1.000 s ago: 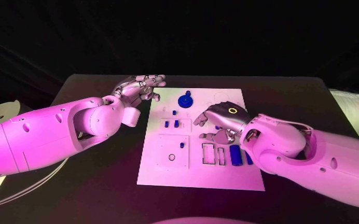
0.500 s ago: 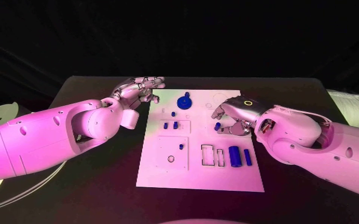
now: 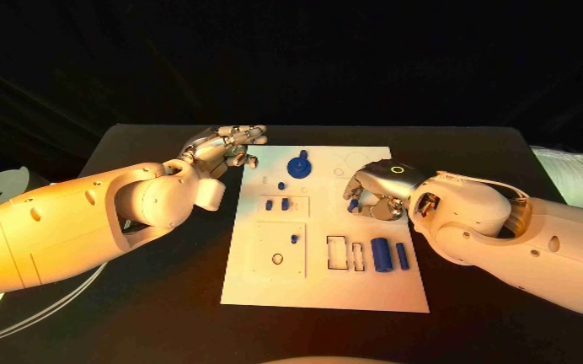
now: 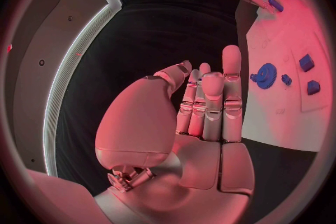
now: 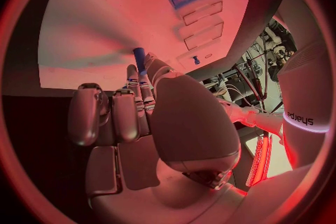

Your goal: Assemble the parts on the task board

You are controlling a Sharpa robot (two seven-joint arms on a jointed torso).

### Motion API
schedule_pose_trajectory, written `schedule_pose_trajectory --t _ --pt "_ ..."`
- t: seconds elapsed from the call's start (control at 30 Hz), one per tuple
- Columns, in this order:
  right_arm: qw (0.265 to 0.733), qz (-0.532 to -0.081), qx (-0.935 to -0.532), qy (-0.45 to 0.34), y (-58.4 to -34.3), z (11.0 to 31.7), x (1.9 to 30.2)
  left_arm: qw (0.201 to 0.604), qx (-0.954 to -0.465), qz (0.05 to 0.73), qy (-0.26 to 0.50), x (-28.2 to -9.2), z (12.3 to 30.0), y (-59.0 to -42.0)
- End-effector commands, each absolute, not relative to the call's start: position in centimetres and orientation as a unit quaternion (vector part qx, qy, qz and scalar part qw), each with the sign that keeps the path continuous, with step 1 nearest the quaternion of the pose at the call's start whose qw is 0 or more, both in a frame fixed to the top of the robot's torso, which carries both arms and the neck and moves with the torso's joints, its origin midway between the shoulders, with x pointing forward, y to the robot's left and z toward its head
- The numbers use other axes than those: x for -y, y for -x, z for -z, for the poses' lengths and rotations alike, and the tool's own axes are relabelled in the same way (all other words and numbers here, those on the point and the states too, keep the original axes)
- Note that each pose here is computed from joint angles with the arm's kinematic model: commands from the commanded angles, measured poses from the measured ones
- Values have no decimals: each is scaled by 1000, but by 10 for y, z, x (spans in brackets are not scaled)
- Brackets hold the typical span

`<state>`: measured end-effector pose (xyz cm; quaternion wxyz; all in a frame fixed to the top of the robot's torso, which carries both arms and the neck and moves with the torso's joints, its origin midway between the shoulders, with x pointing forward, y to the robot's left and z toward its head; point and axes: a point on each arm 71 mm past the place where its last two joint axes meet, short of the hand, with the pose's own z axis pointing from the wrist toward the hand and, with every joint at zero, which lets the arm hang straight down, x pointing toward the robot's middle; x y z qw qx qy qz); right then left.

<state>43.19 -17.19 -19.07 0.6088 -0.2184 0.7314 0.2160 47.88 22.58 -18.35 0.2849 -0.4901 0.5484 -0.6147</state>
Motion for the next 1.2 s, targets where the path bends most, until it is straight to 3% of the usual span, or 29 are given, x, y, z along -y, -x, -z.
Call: schedule_pose_trajectory --t 0.03,0.67,1.2 --pt "593 -212 -742 230 -431 194 170 281 -548 622 484 -224 182 -478" --pt "615 -220 -721 232 -429 190 165 276 -551 622 483 -224 183 -478" --pt "639 -290 -674 230 -401 151 139 275 -551 623 483 -223 183 -478"
